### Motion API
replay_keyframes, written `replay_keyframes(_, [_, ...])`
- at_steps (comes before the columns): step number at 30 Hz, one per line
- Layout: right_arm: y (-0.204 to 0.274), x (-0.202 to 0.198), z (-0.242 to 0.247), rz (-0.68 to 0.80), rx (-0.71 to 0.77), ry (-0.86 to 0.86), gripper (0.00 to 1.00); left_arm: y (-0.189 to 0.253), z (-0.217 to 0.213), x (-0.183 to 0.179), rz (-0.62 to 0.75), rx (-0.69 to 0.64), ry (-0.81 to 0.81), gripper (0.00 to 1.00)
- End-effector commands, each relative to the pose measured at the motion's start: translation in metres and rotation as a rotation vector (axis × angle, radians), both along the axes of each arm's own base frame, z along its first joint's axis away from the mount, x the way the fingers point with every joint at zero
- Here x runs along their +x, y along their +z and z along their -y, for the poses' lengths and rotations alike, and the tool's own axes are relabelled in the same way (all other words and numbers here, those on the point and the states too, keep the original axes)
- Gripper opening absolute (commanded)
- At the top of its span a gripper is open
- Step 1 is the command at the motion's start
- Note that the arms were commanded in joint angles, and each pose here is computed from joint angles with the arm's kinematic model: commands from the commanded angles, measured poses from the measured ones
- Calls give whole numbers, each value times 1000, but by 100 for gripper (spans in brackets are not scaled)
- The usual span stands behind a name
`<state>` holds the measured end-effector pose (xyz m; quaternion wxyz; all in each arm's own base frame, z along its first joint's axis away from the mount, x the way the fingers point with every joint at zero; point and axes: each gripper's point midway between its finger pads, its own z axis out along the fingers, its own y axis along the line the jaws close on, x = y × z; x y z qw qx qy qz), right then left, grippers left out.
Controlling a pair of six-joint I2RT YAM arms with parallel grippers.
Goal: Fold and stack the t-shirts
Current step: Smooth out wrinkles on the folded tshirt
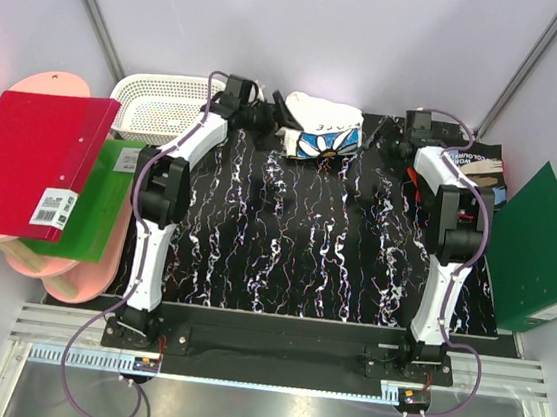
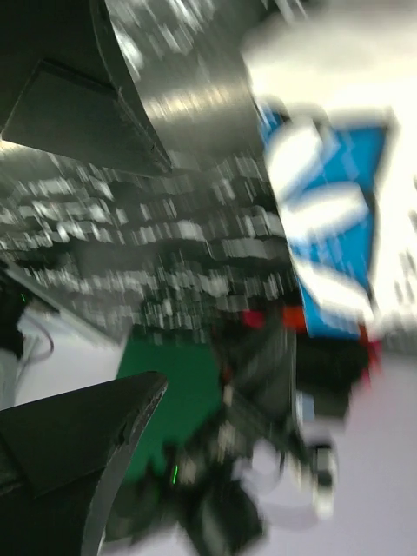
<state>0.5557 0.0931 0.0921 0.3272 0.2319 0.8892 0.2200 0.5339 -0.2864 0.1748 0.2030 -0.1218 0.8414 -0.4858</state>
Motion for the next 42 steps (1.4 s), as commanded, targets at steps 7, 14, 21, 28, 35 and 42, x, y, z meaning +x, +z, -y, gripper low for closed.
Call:
replay_keyframes(7, [10, 28, -4, 78, -70, 22, 100, -82, -56, -20, -133, 414, 74, 99])
replay_keyframes(14, [25, 68, -25, 150, 31, 19, 100, -100, -36, 9, -173, 328, 93, 99])
replay_keyframes(21, [14, 87, -57, 160, 108, 79, 98, -107, -19, 33, -195, 217, 144, 99])
replay_keyframes(28, [5, 92, -77, 140, 181, 129, 90, -112, -3, 53, -205, 77, 183, 88])
replay_keyframes(35, [-25, 79, -88, 17, 240, 173, 46, -124, 18, 68, -251, -99, 174, 0])
replay_keyframes(42, [-34, 55, -92, -82, 272, 185, 3, -113, 18, 51, -254, -109, 132, 0])
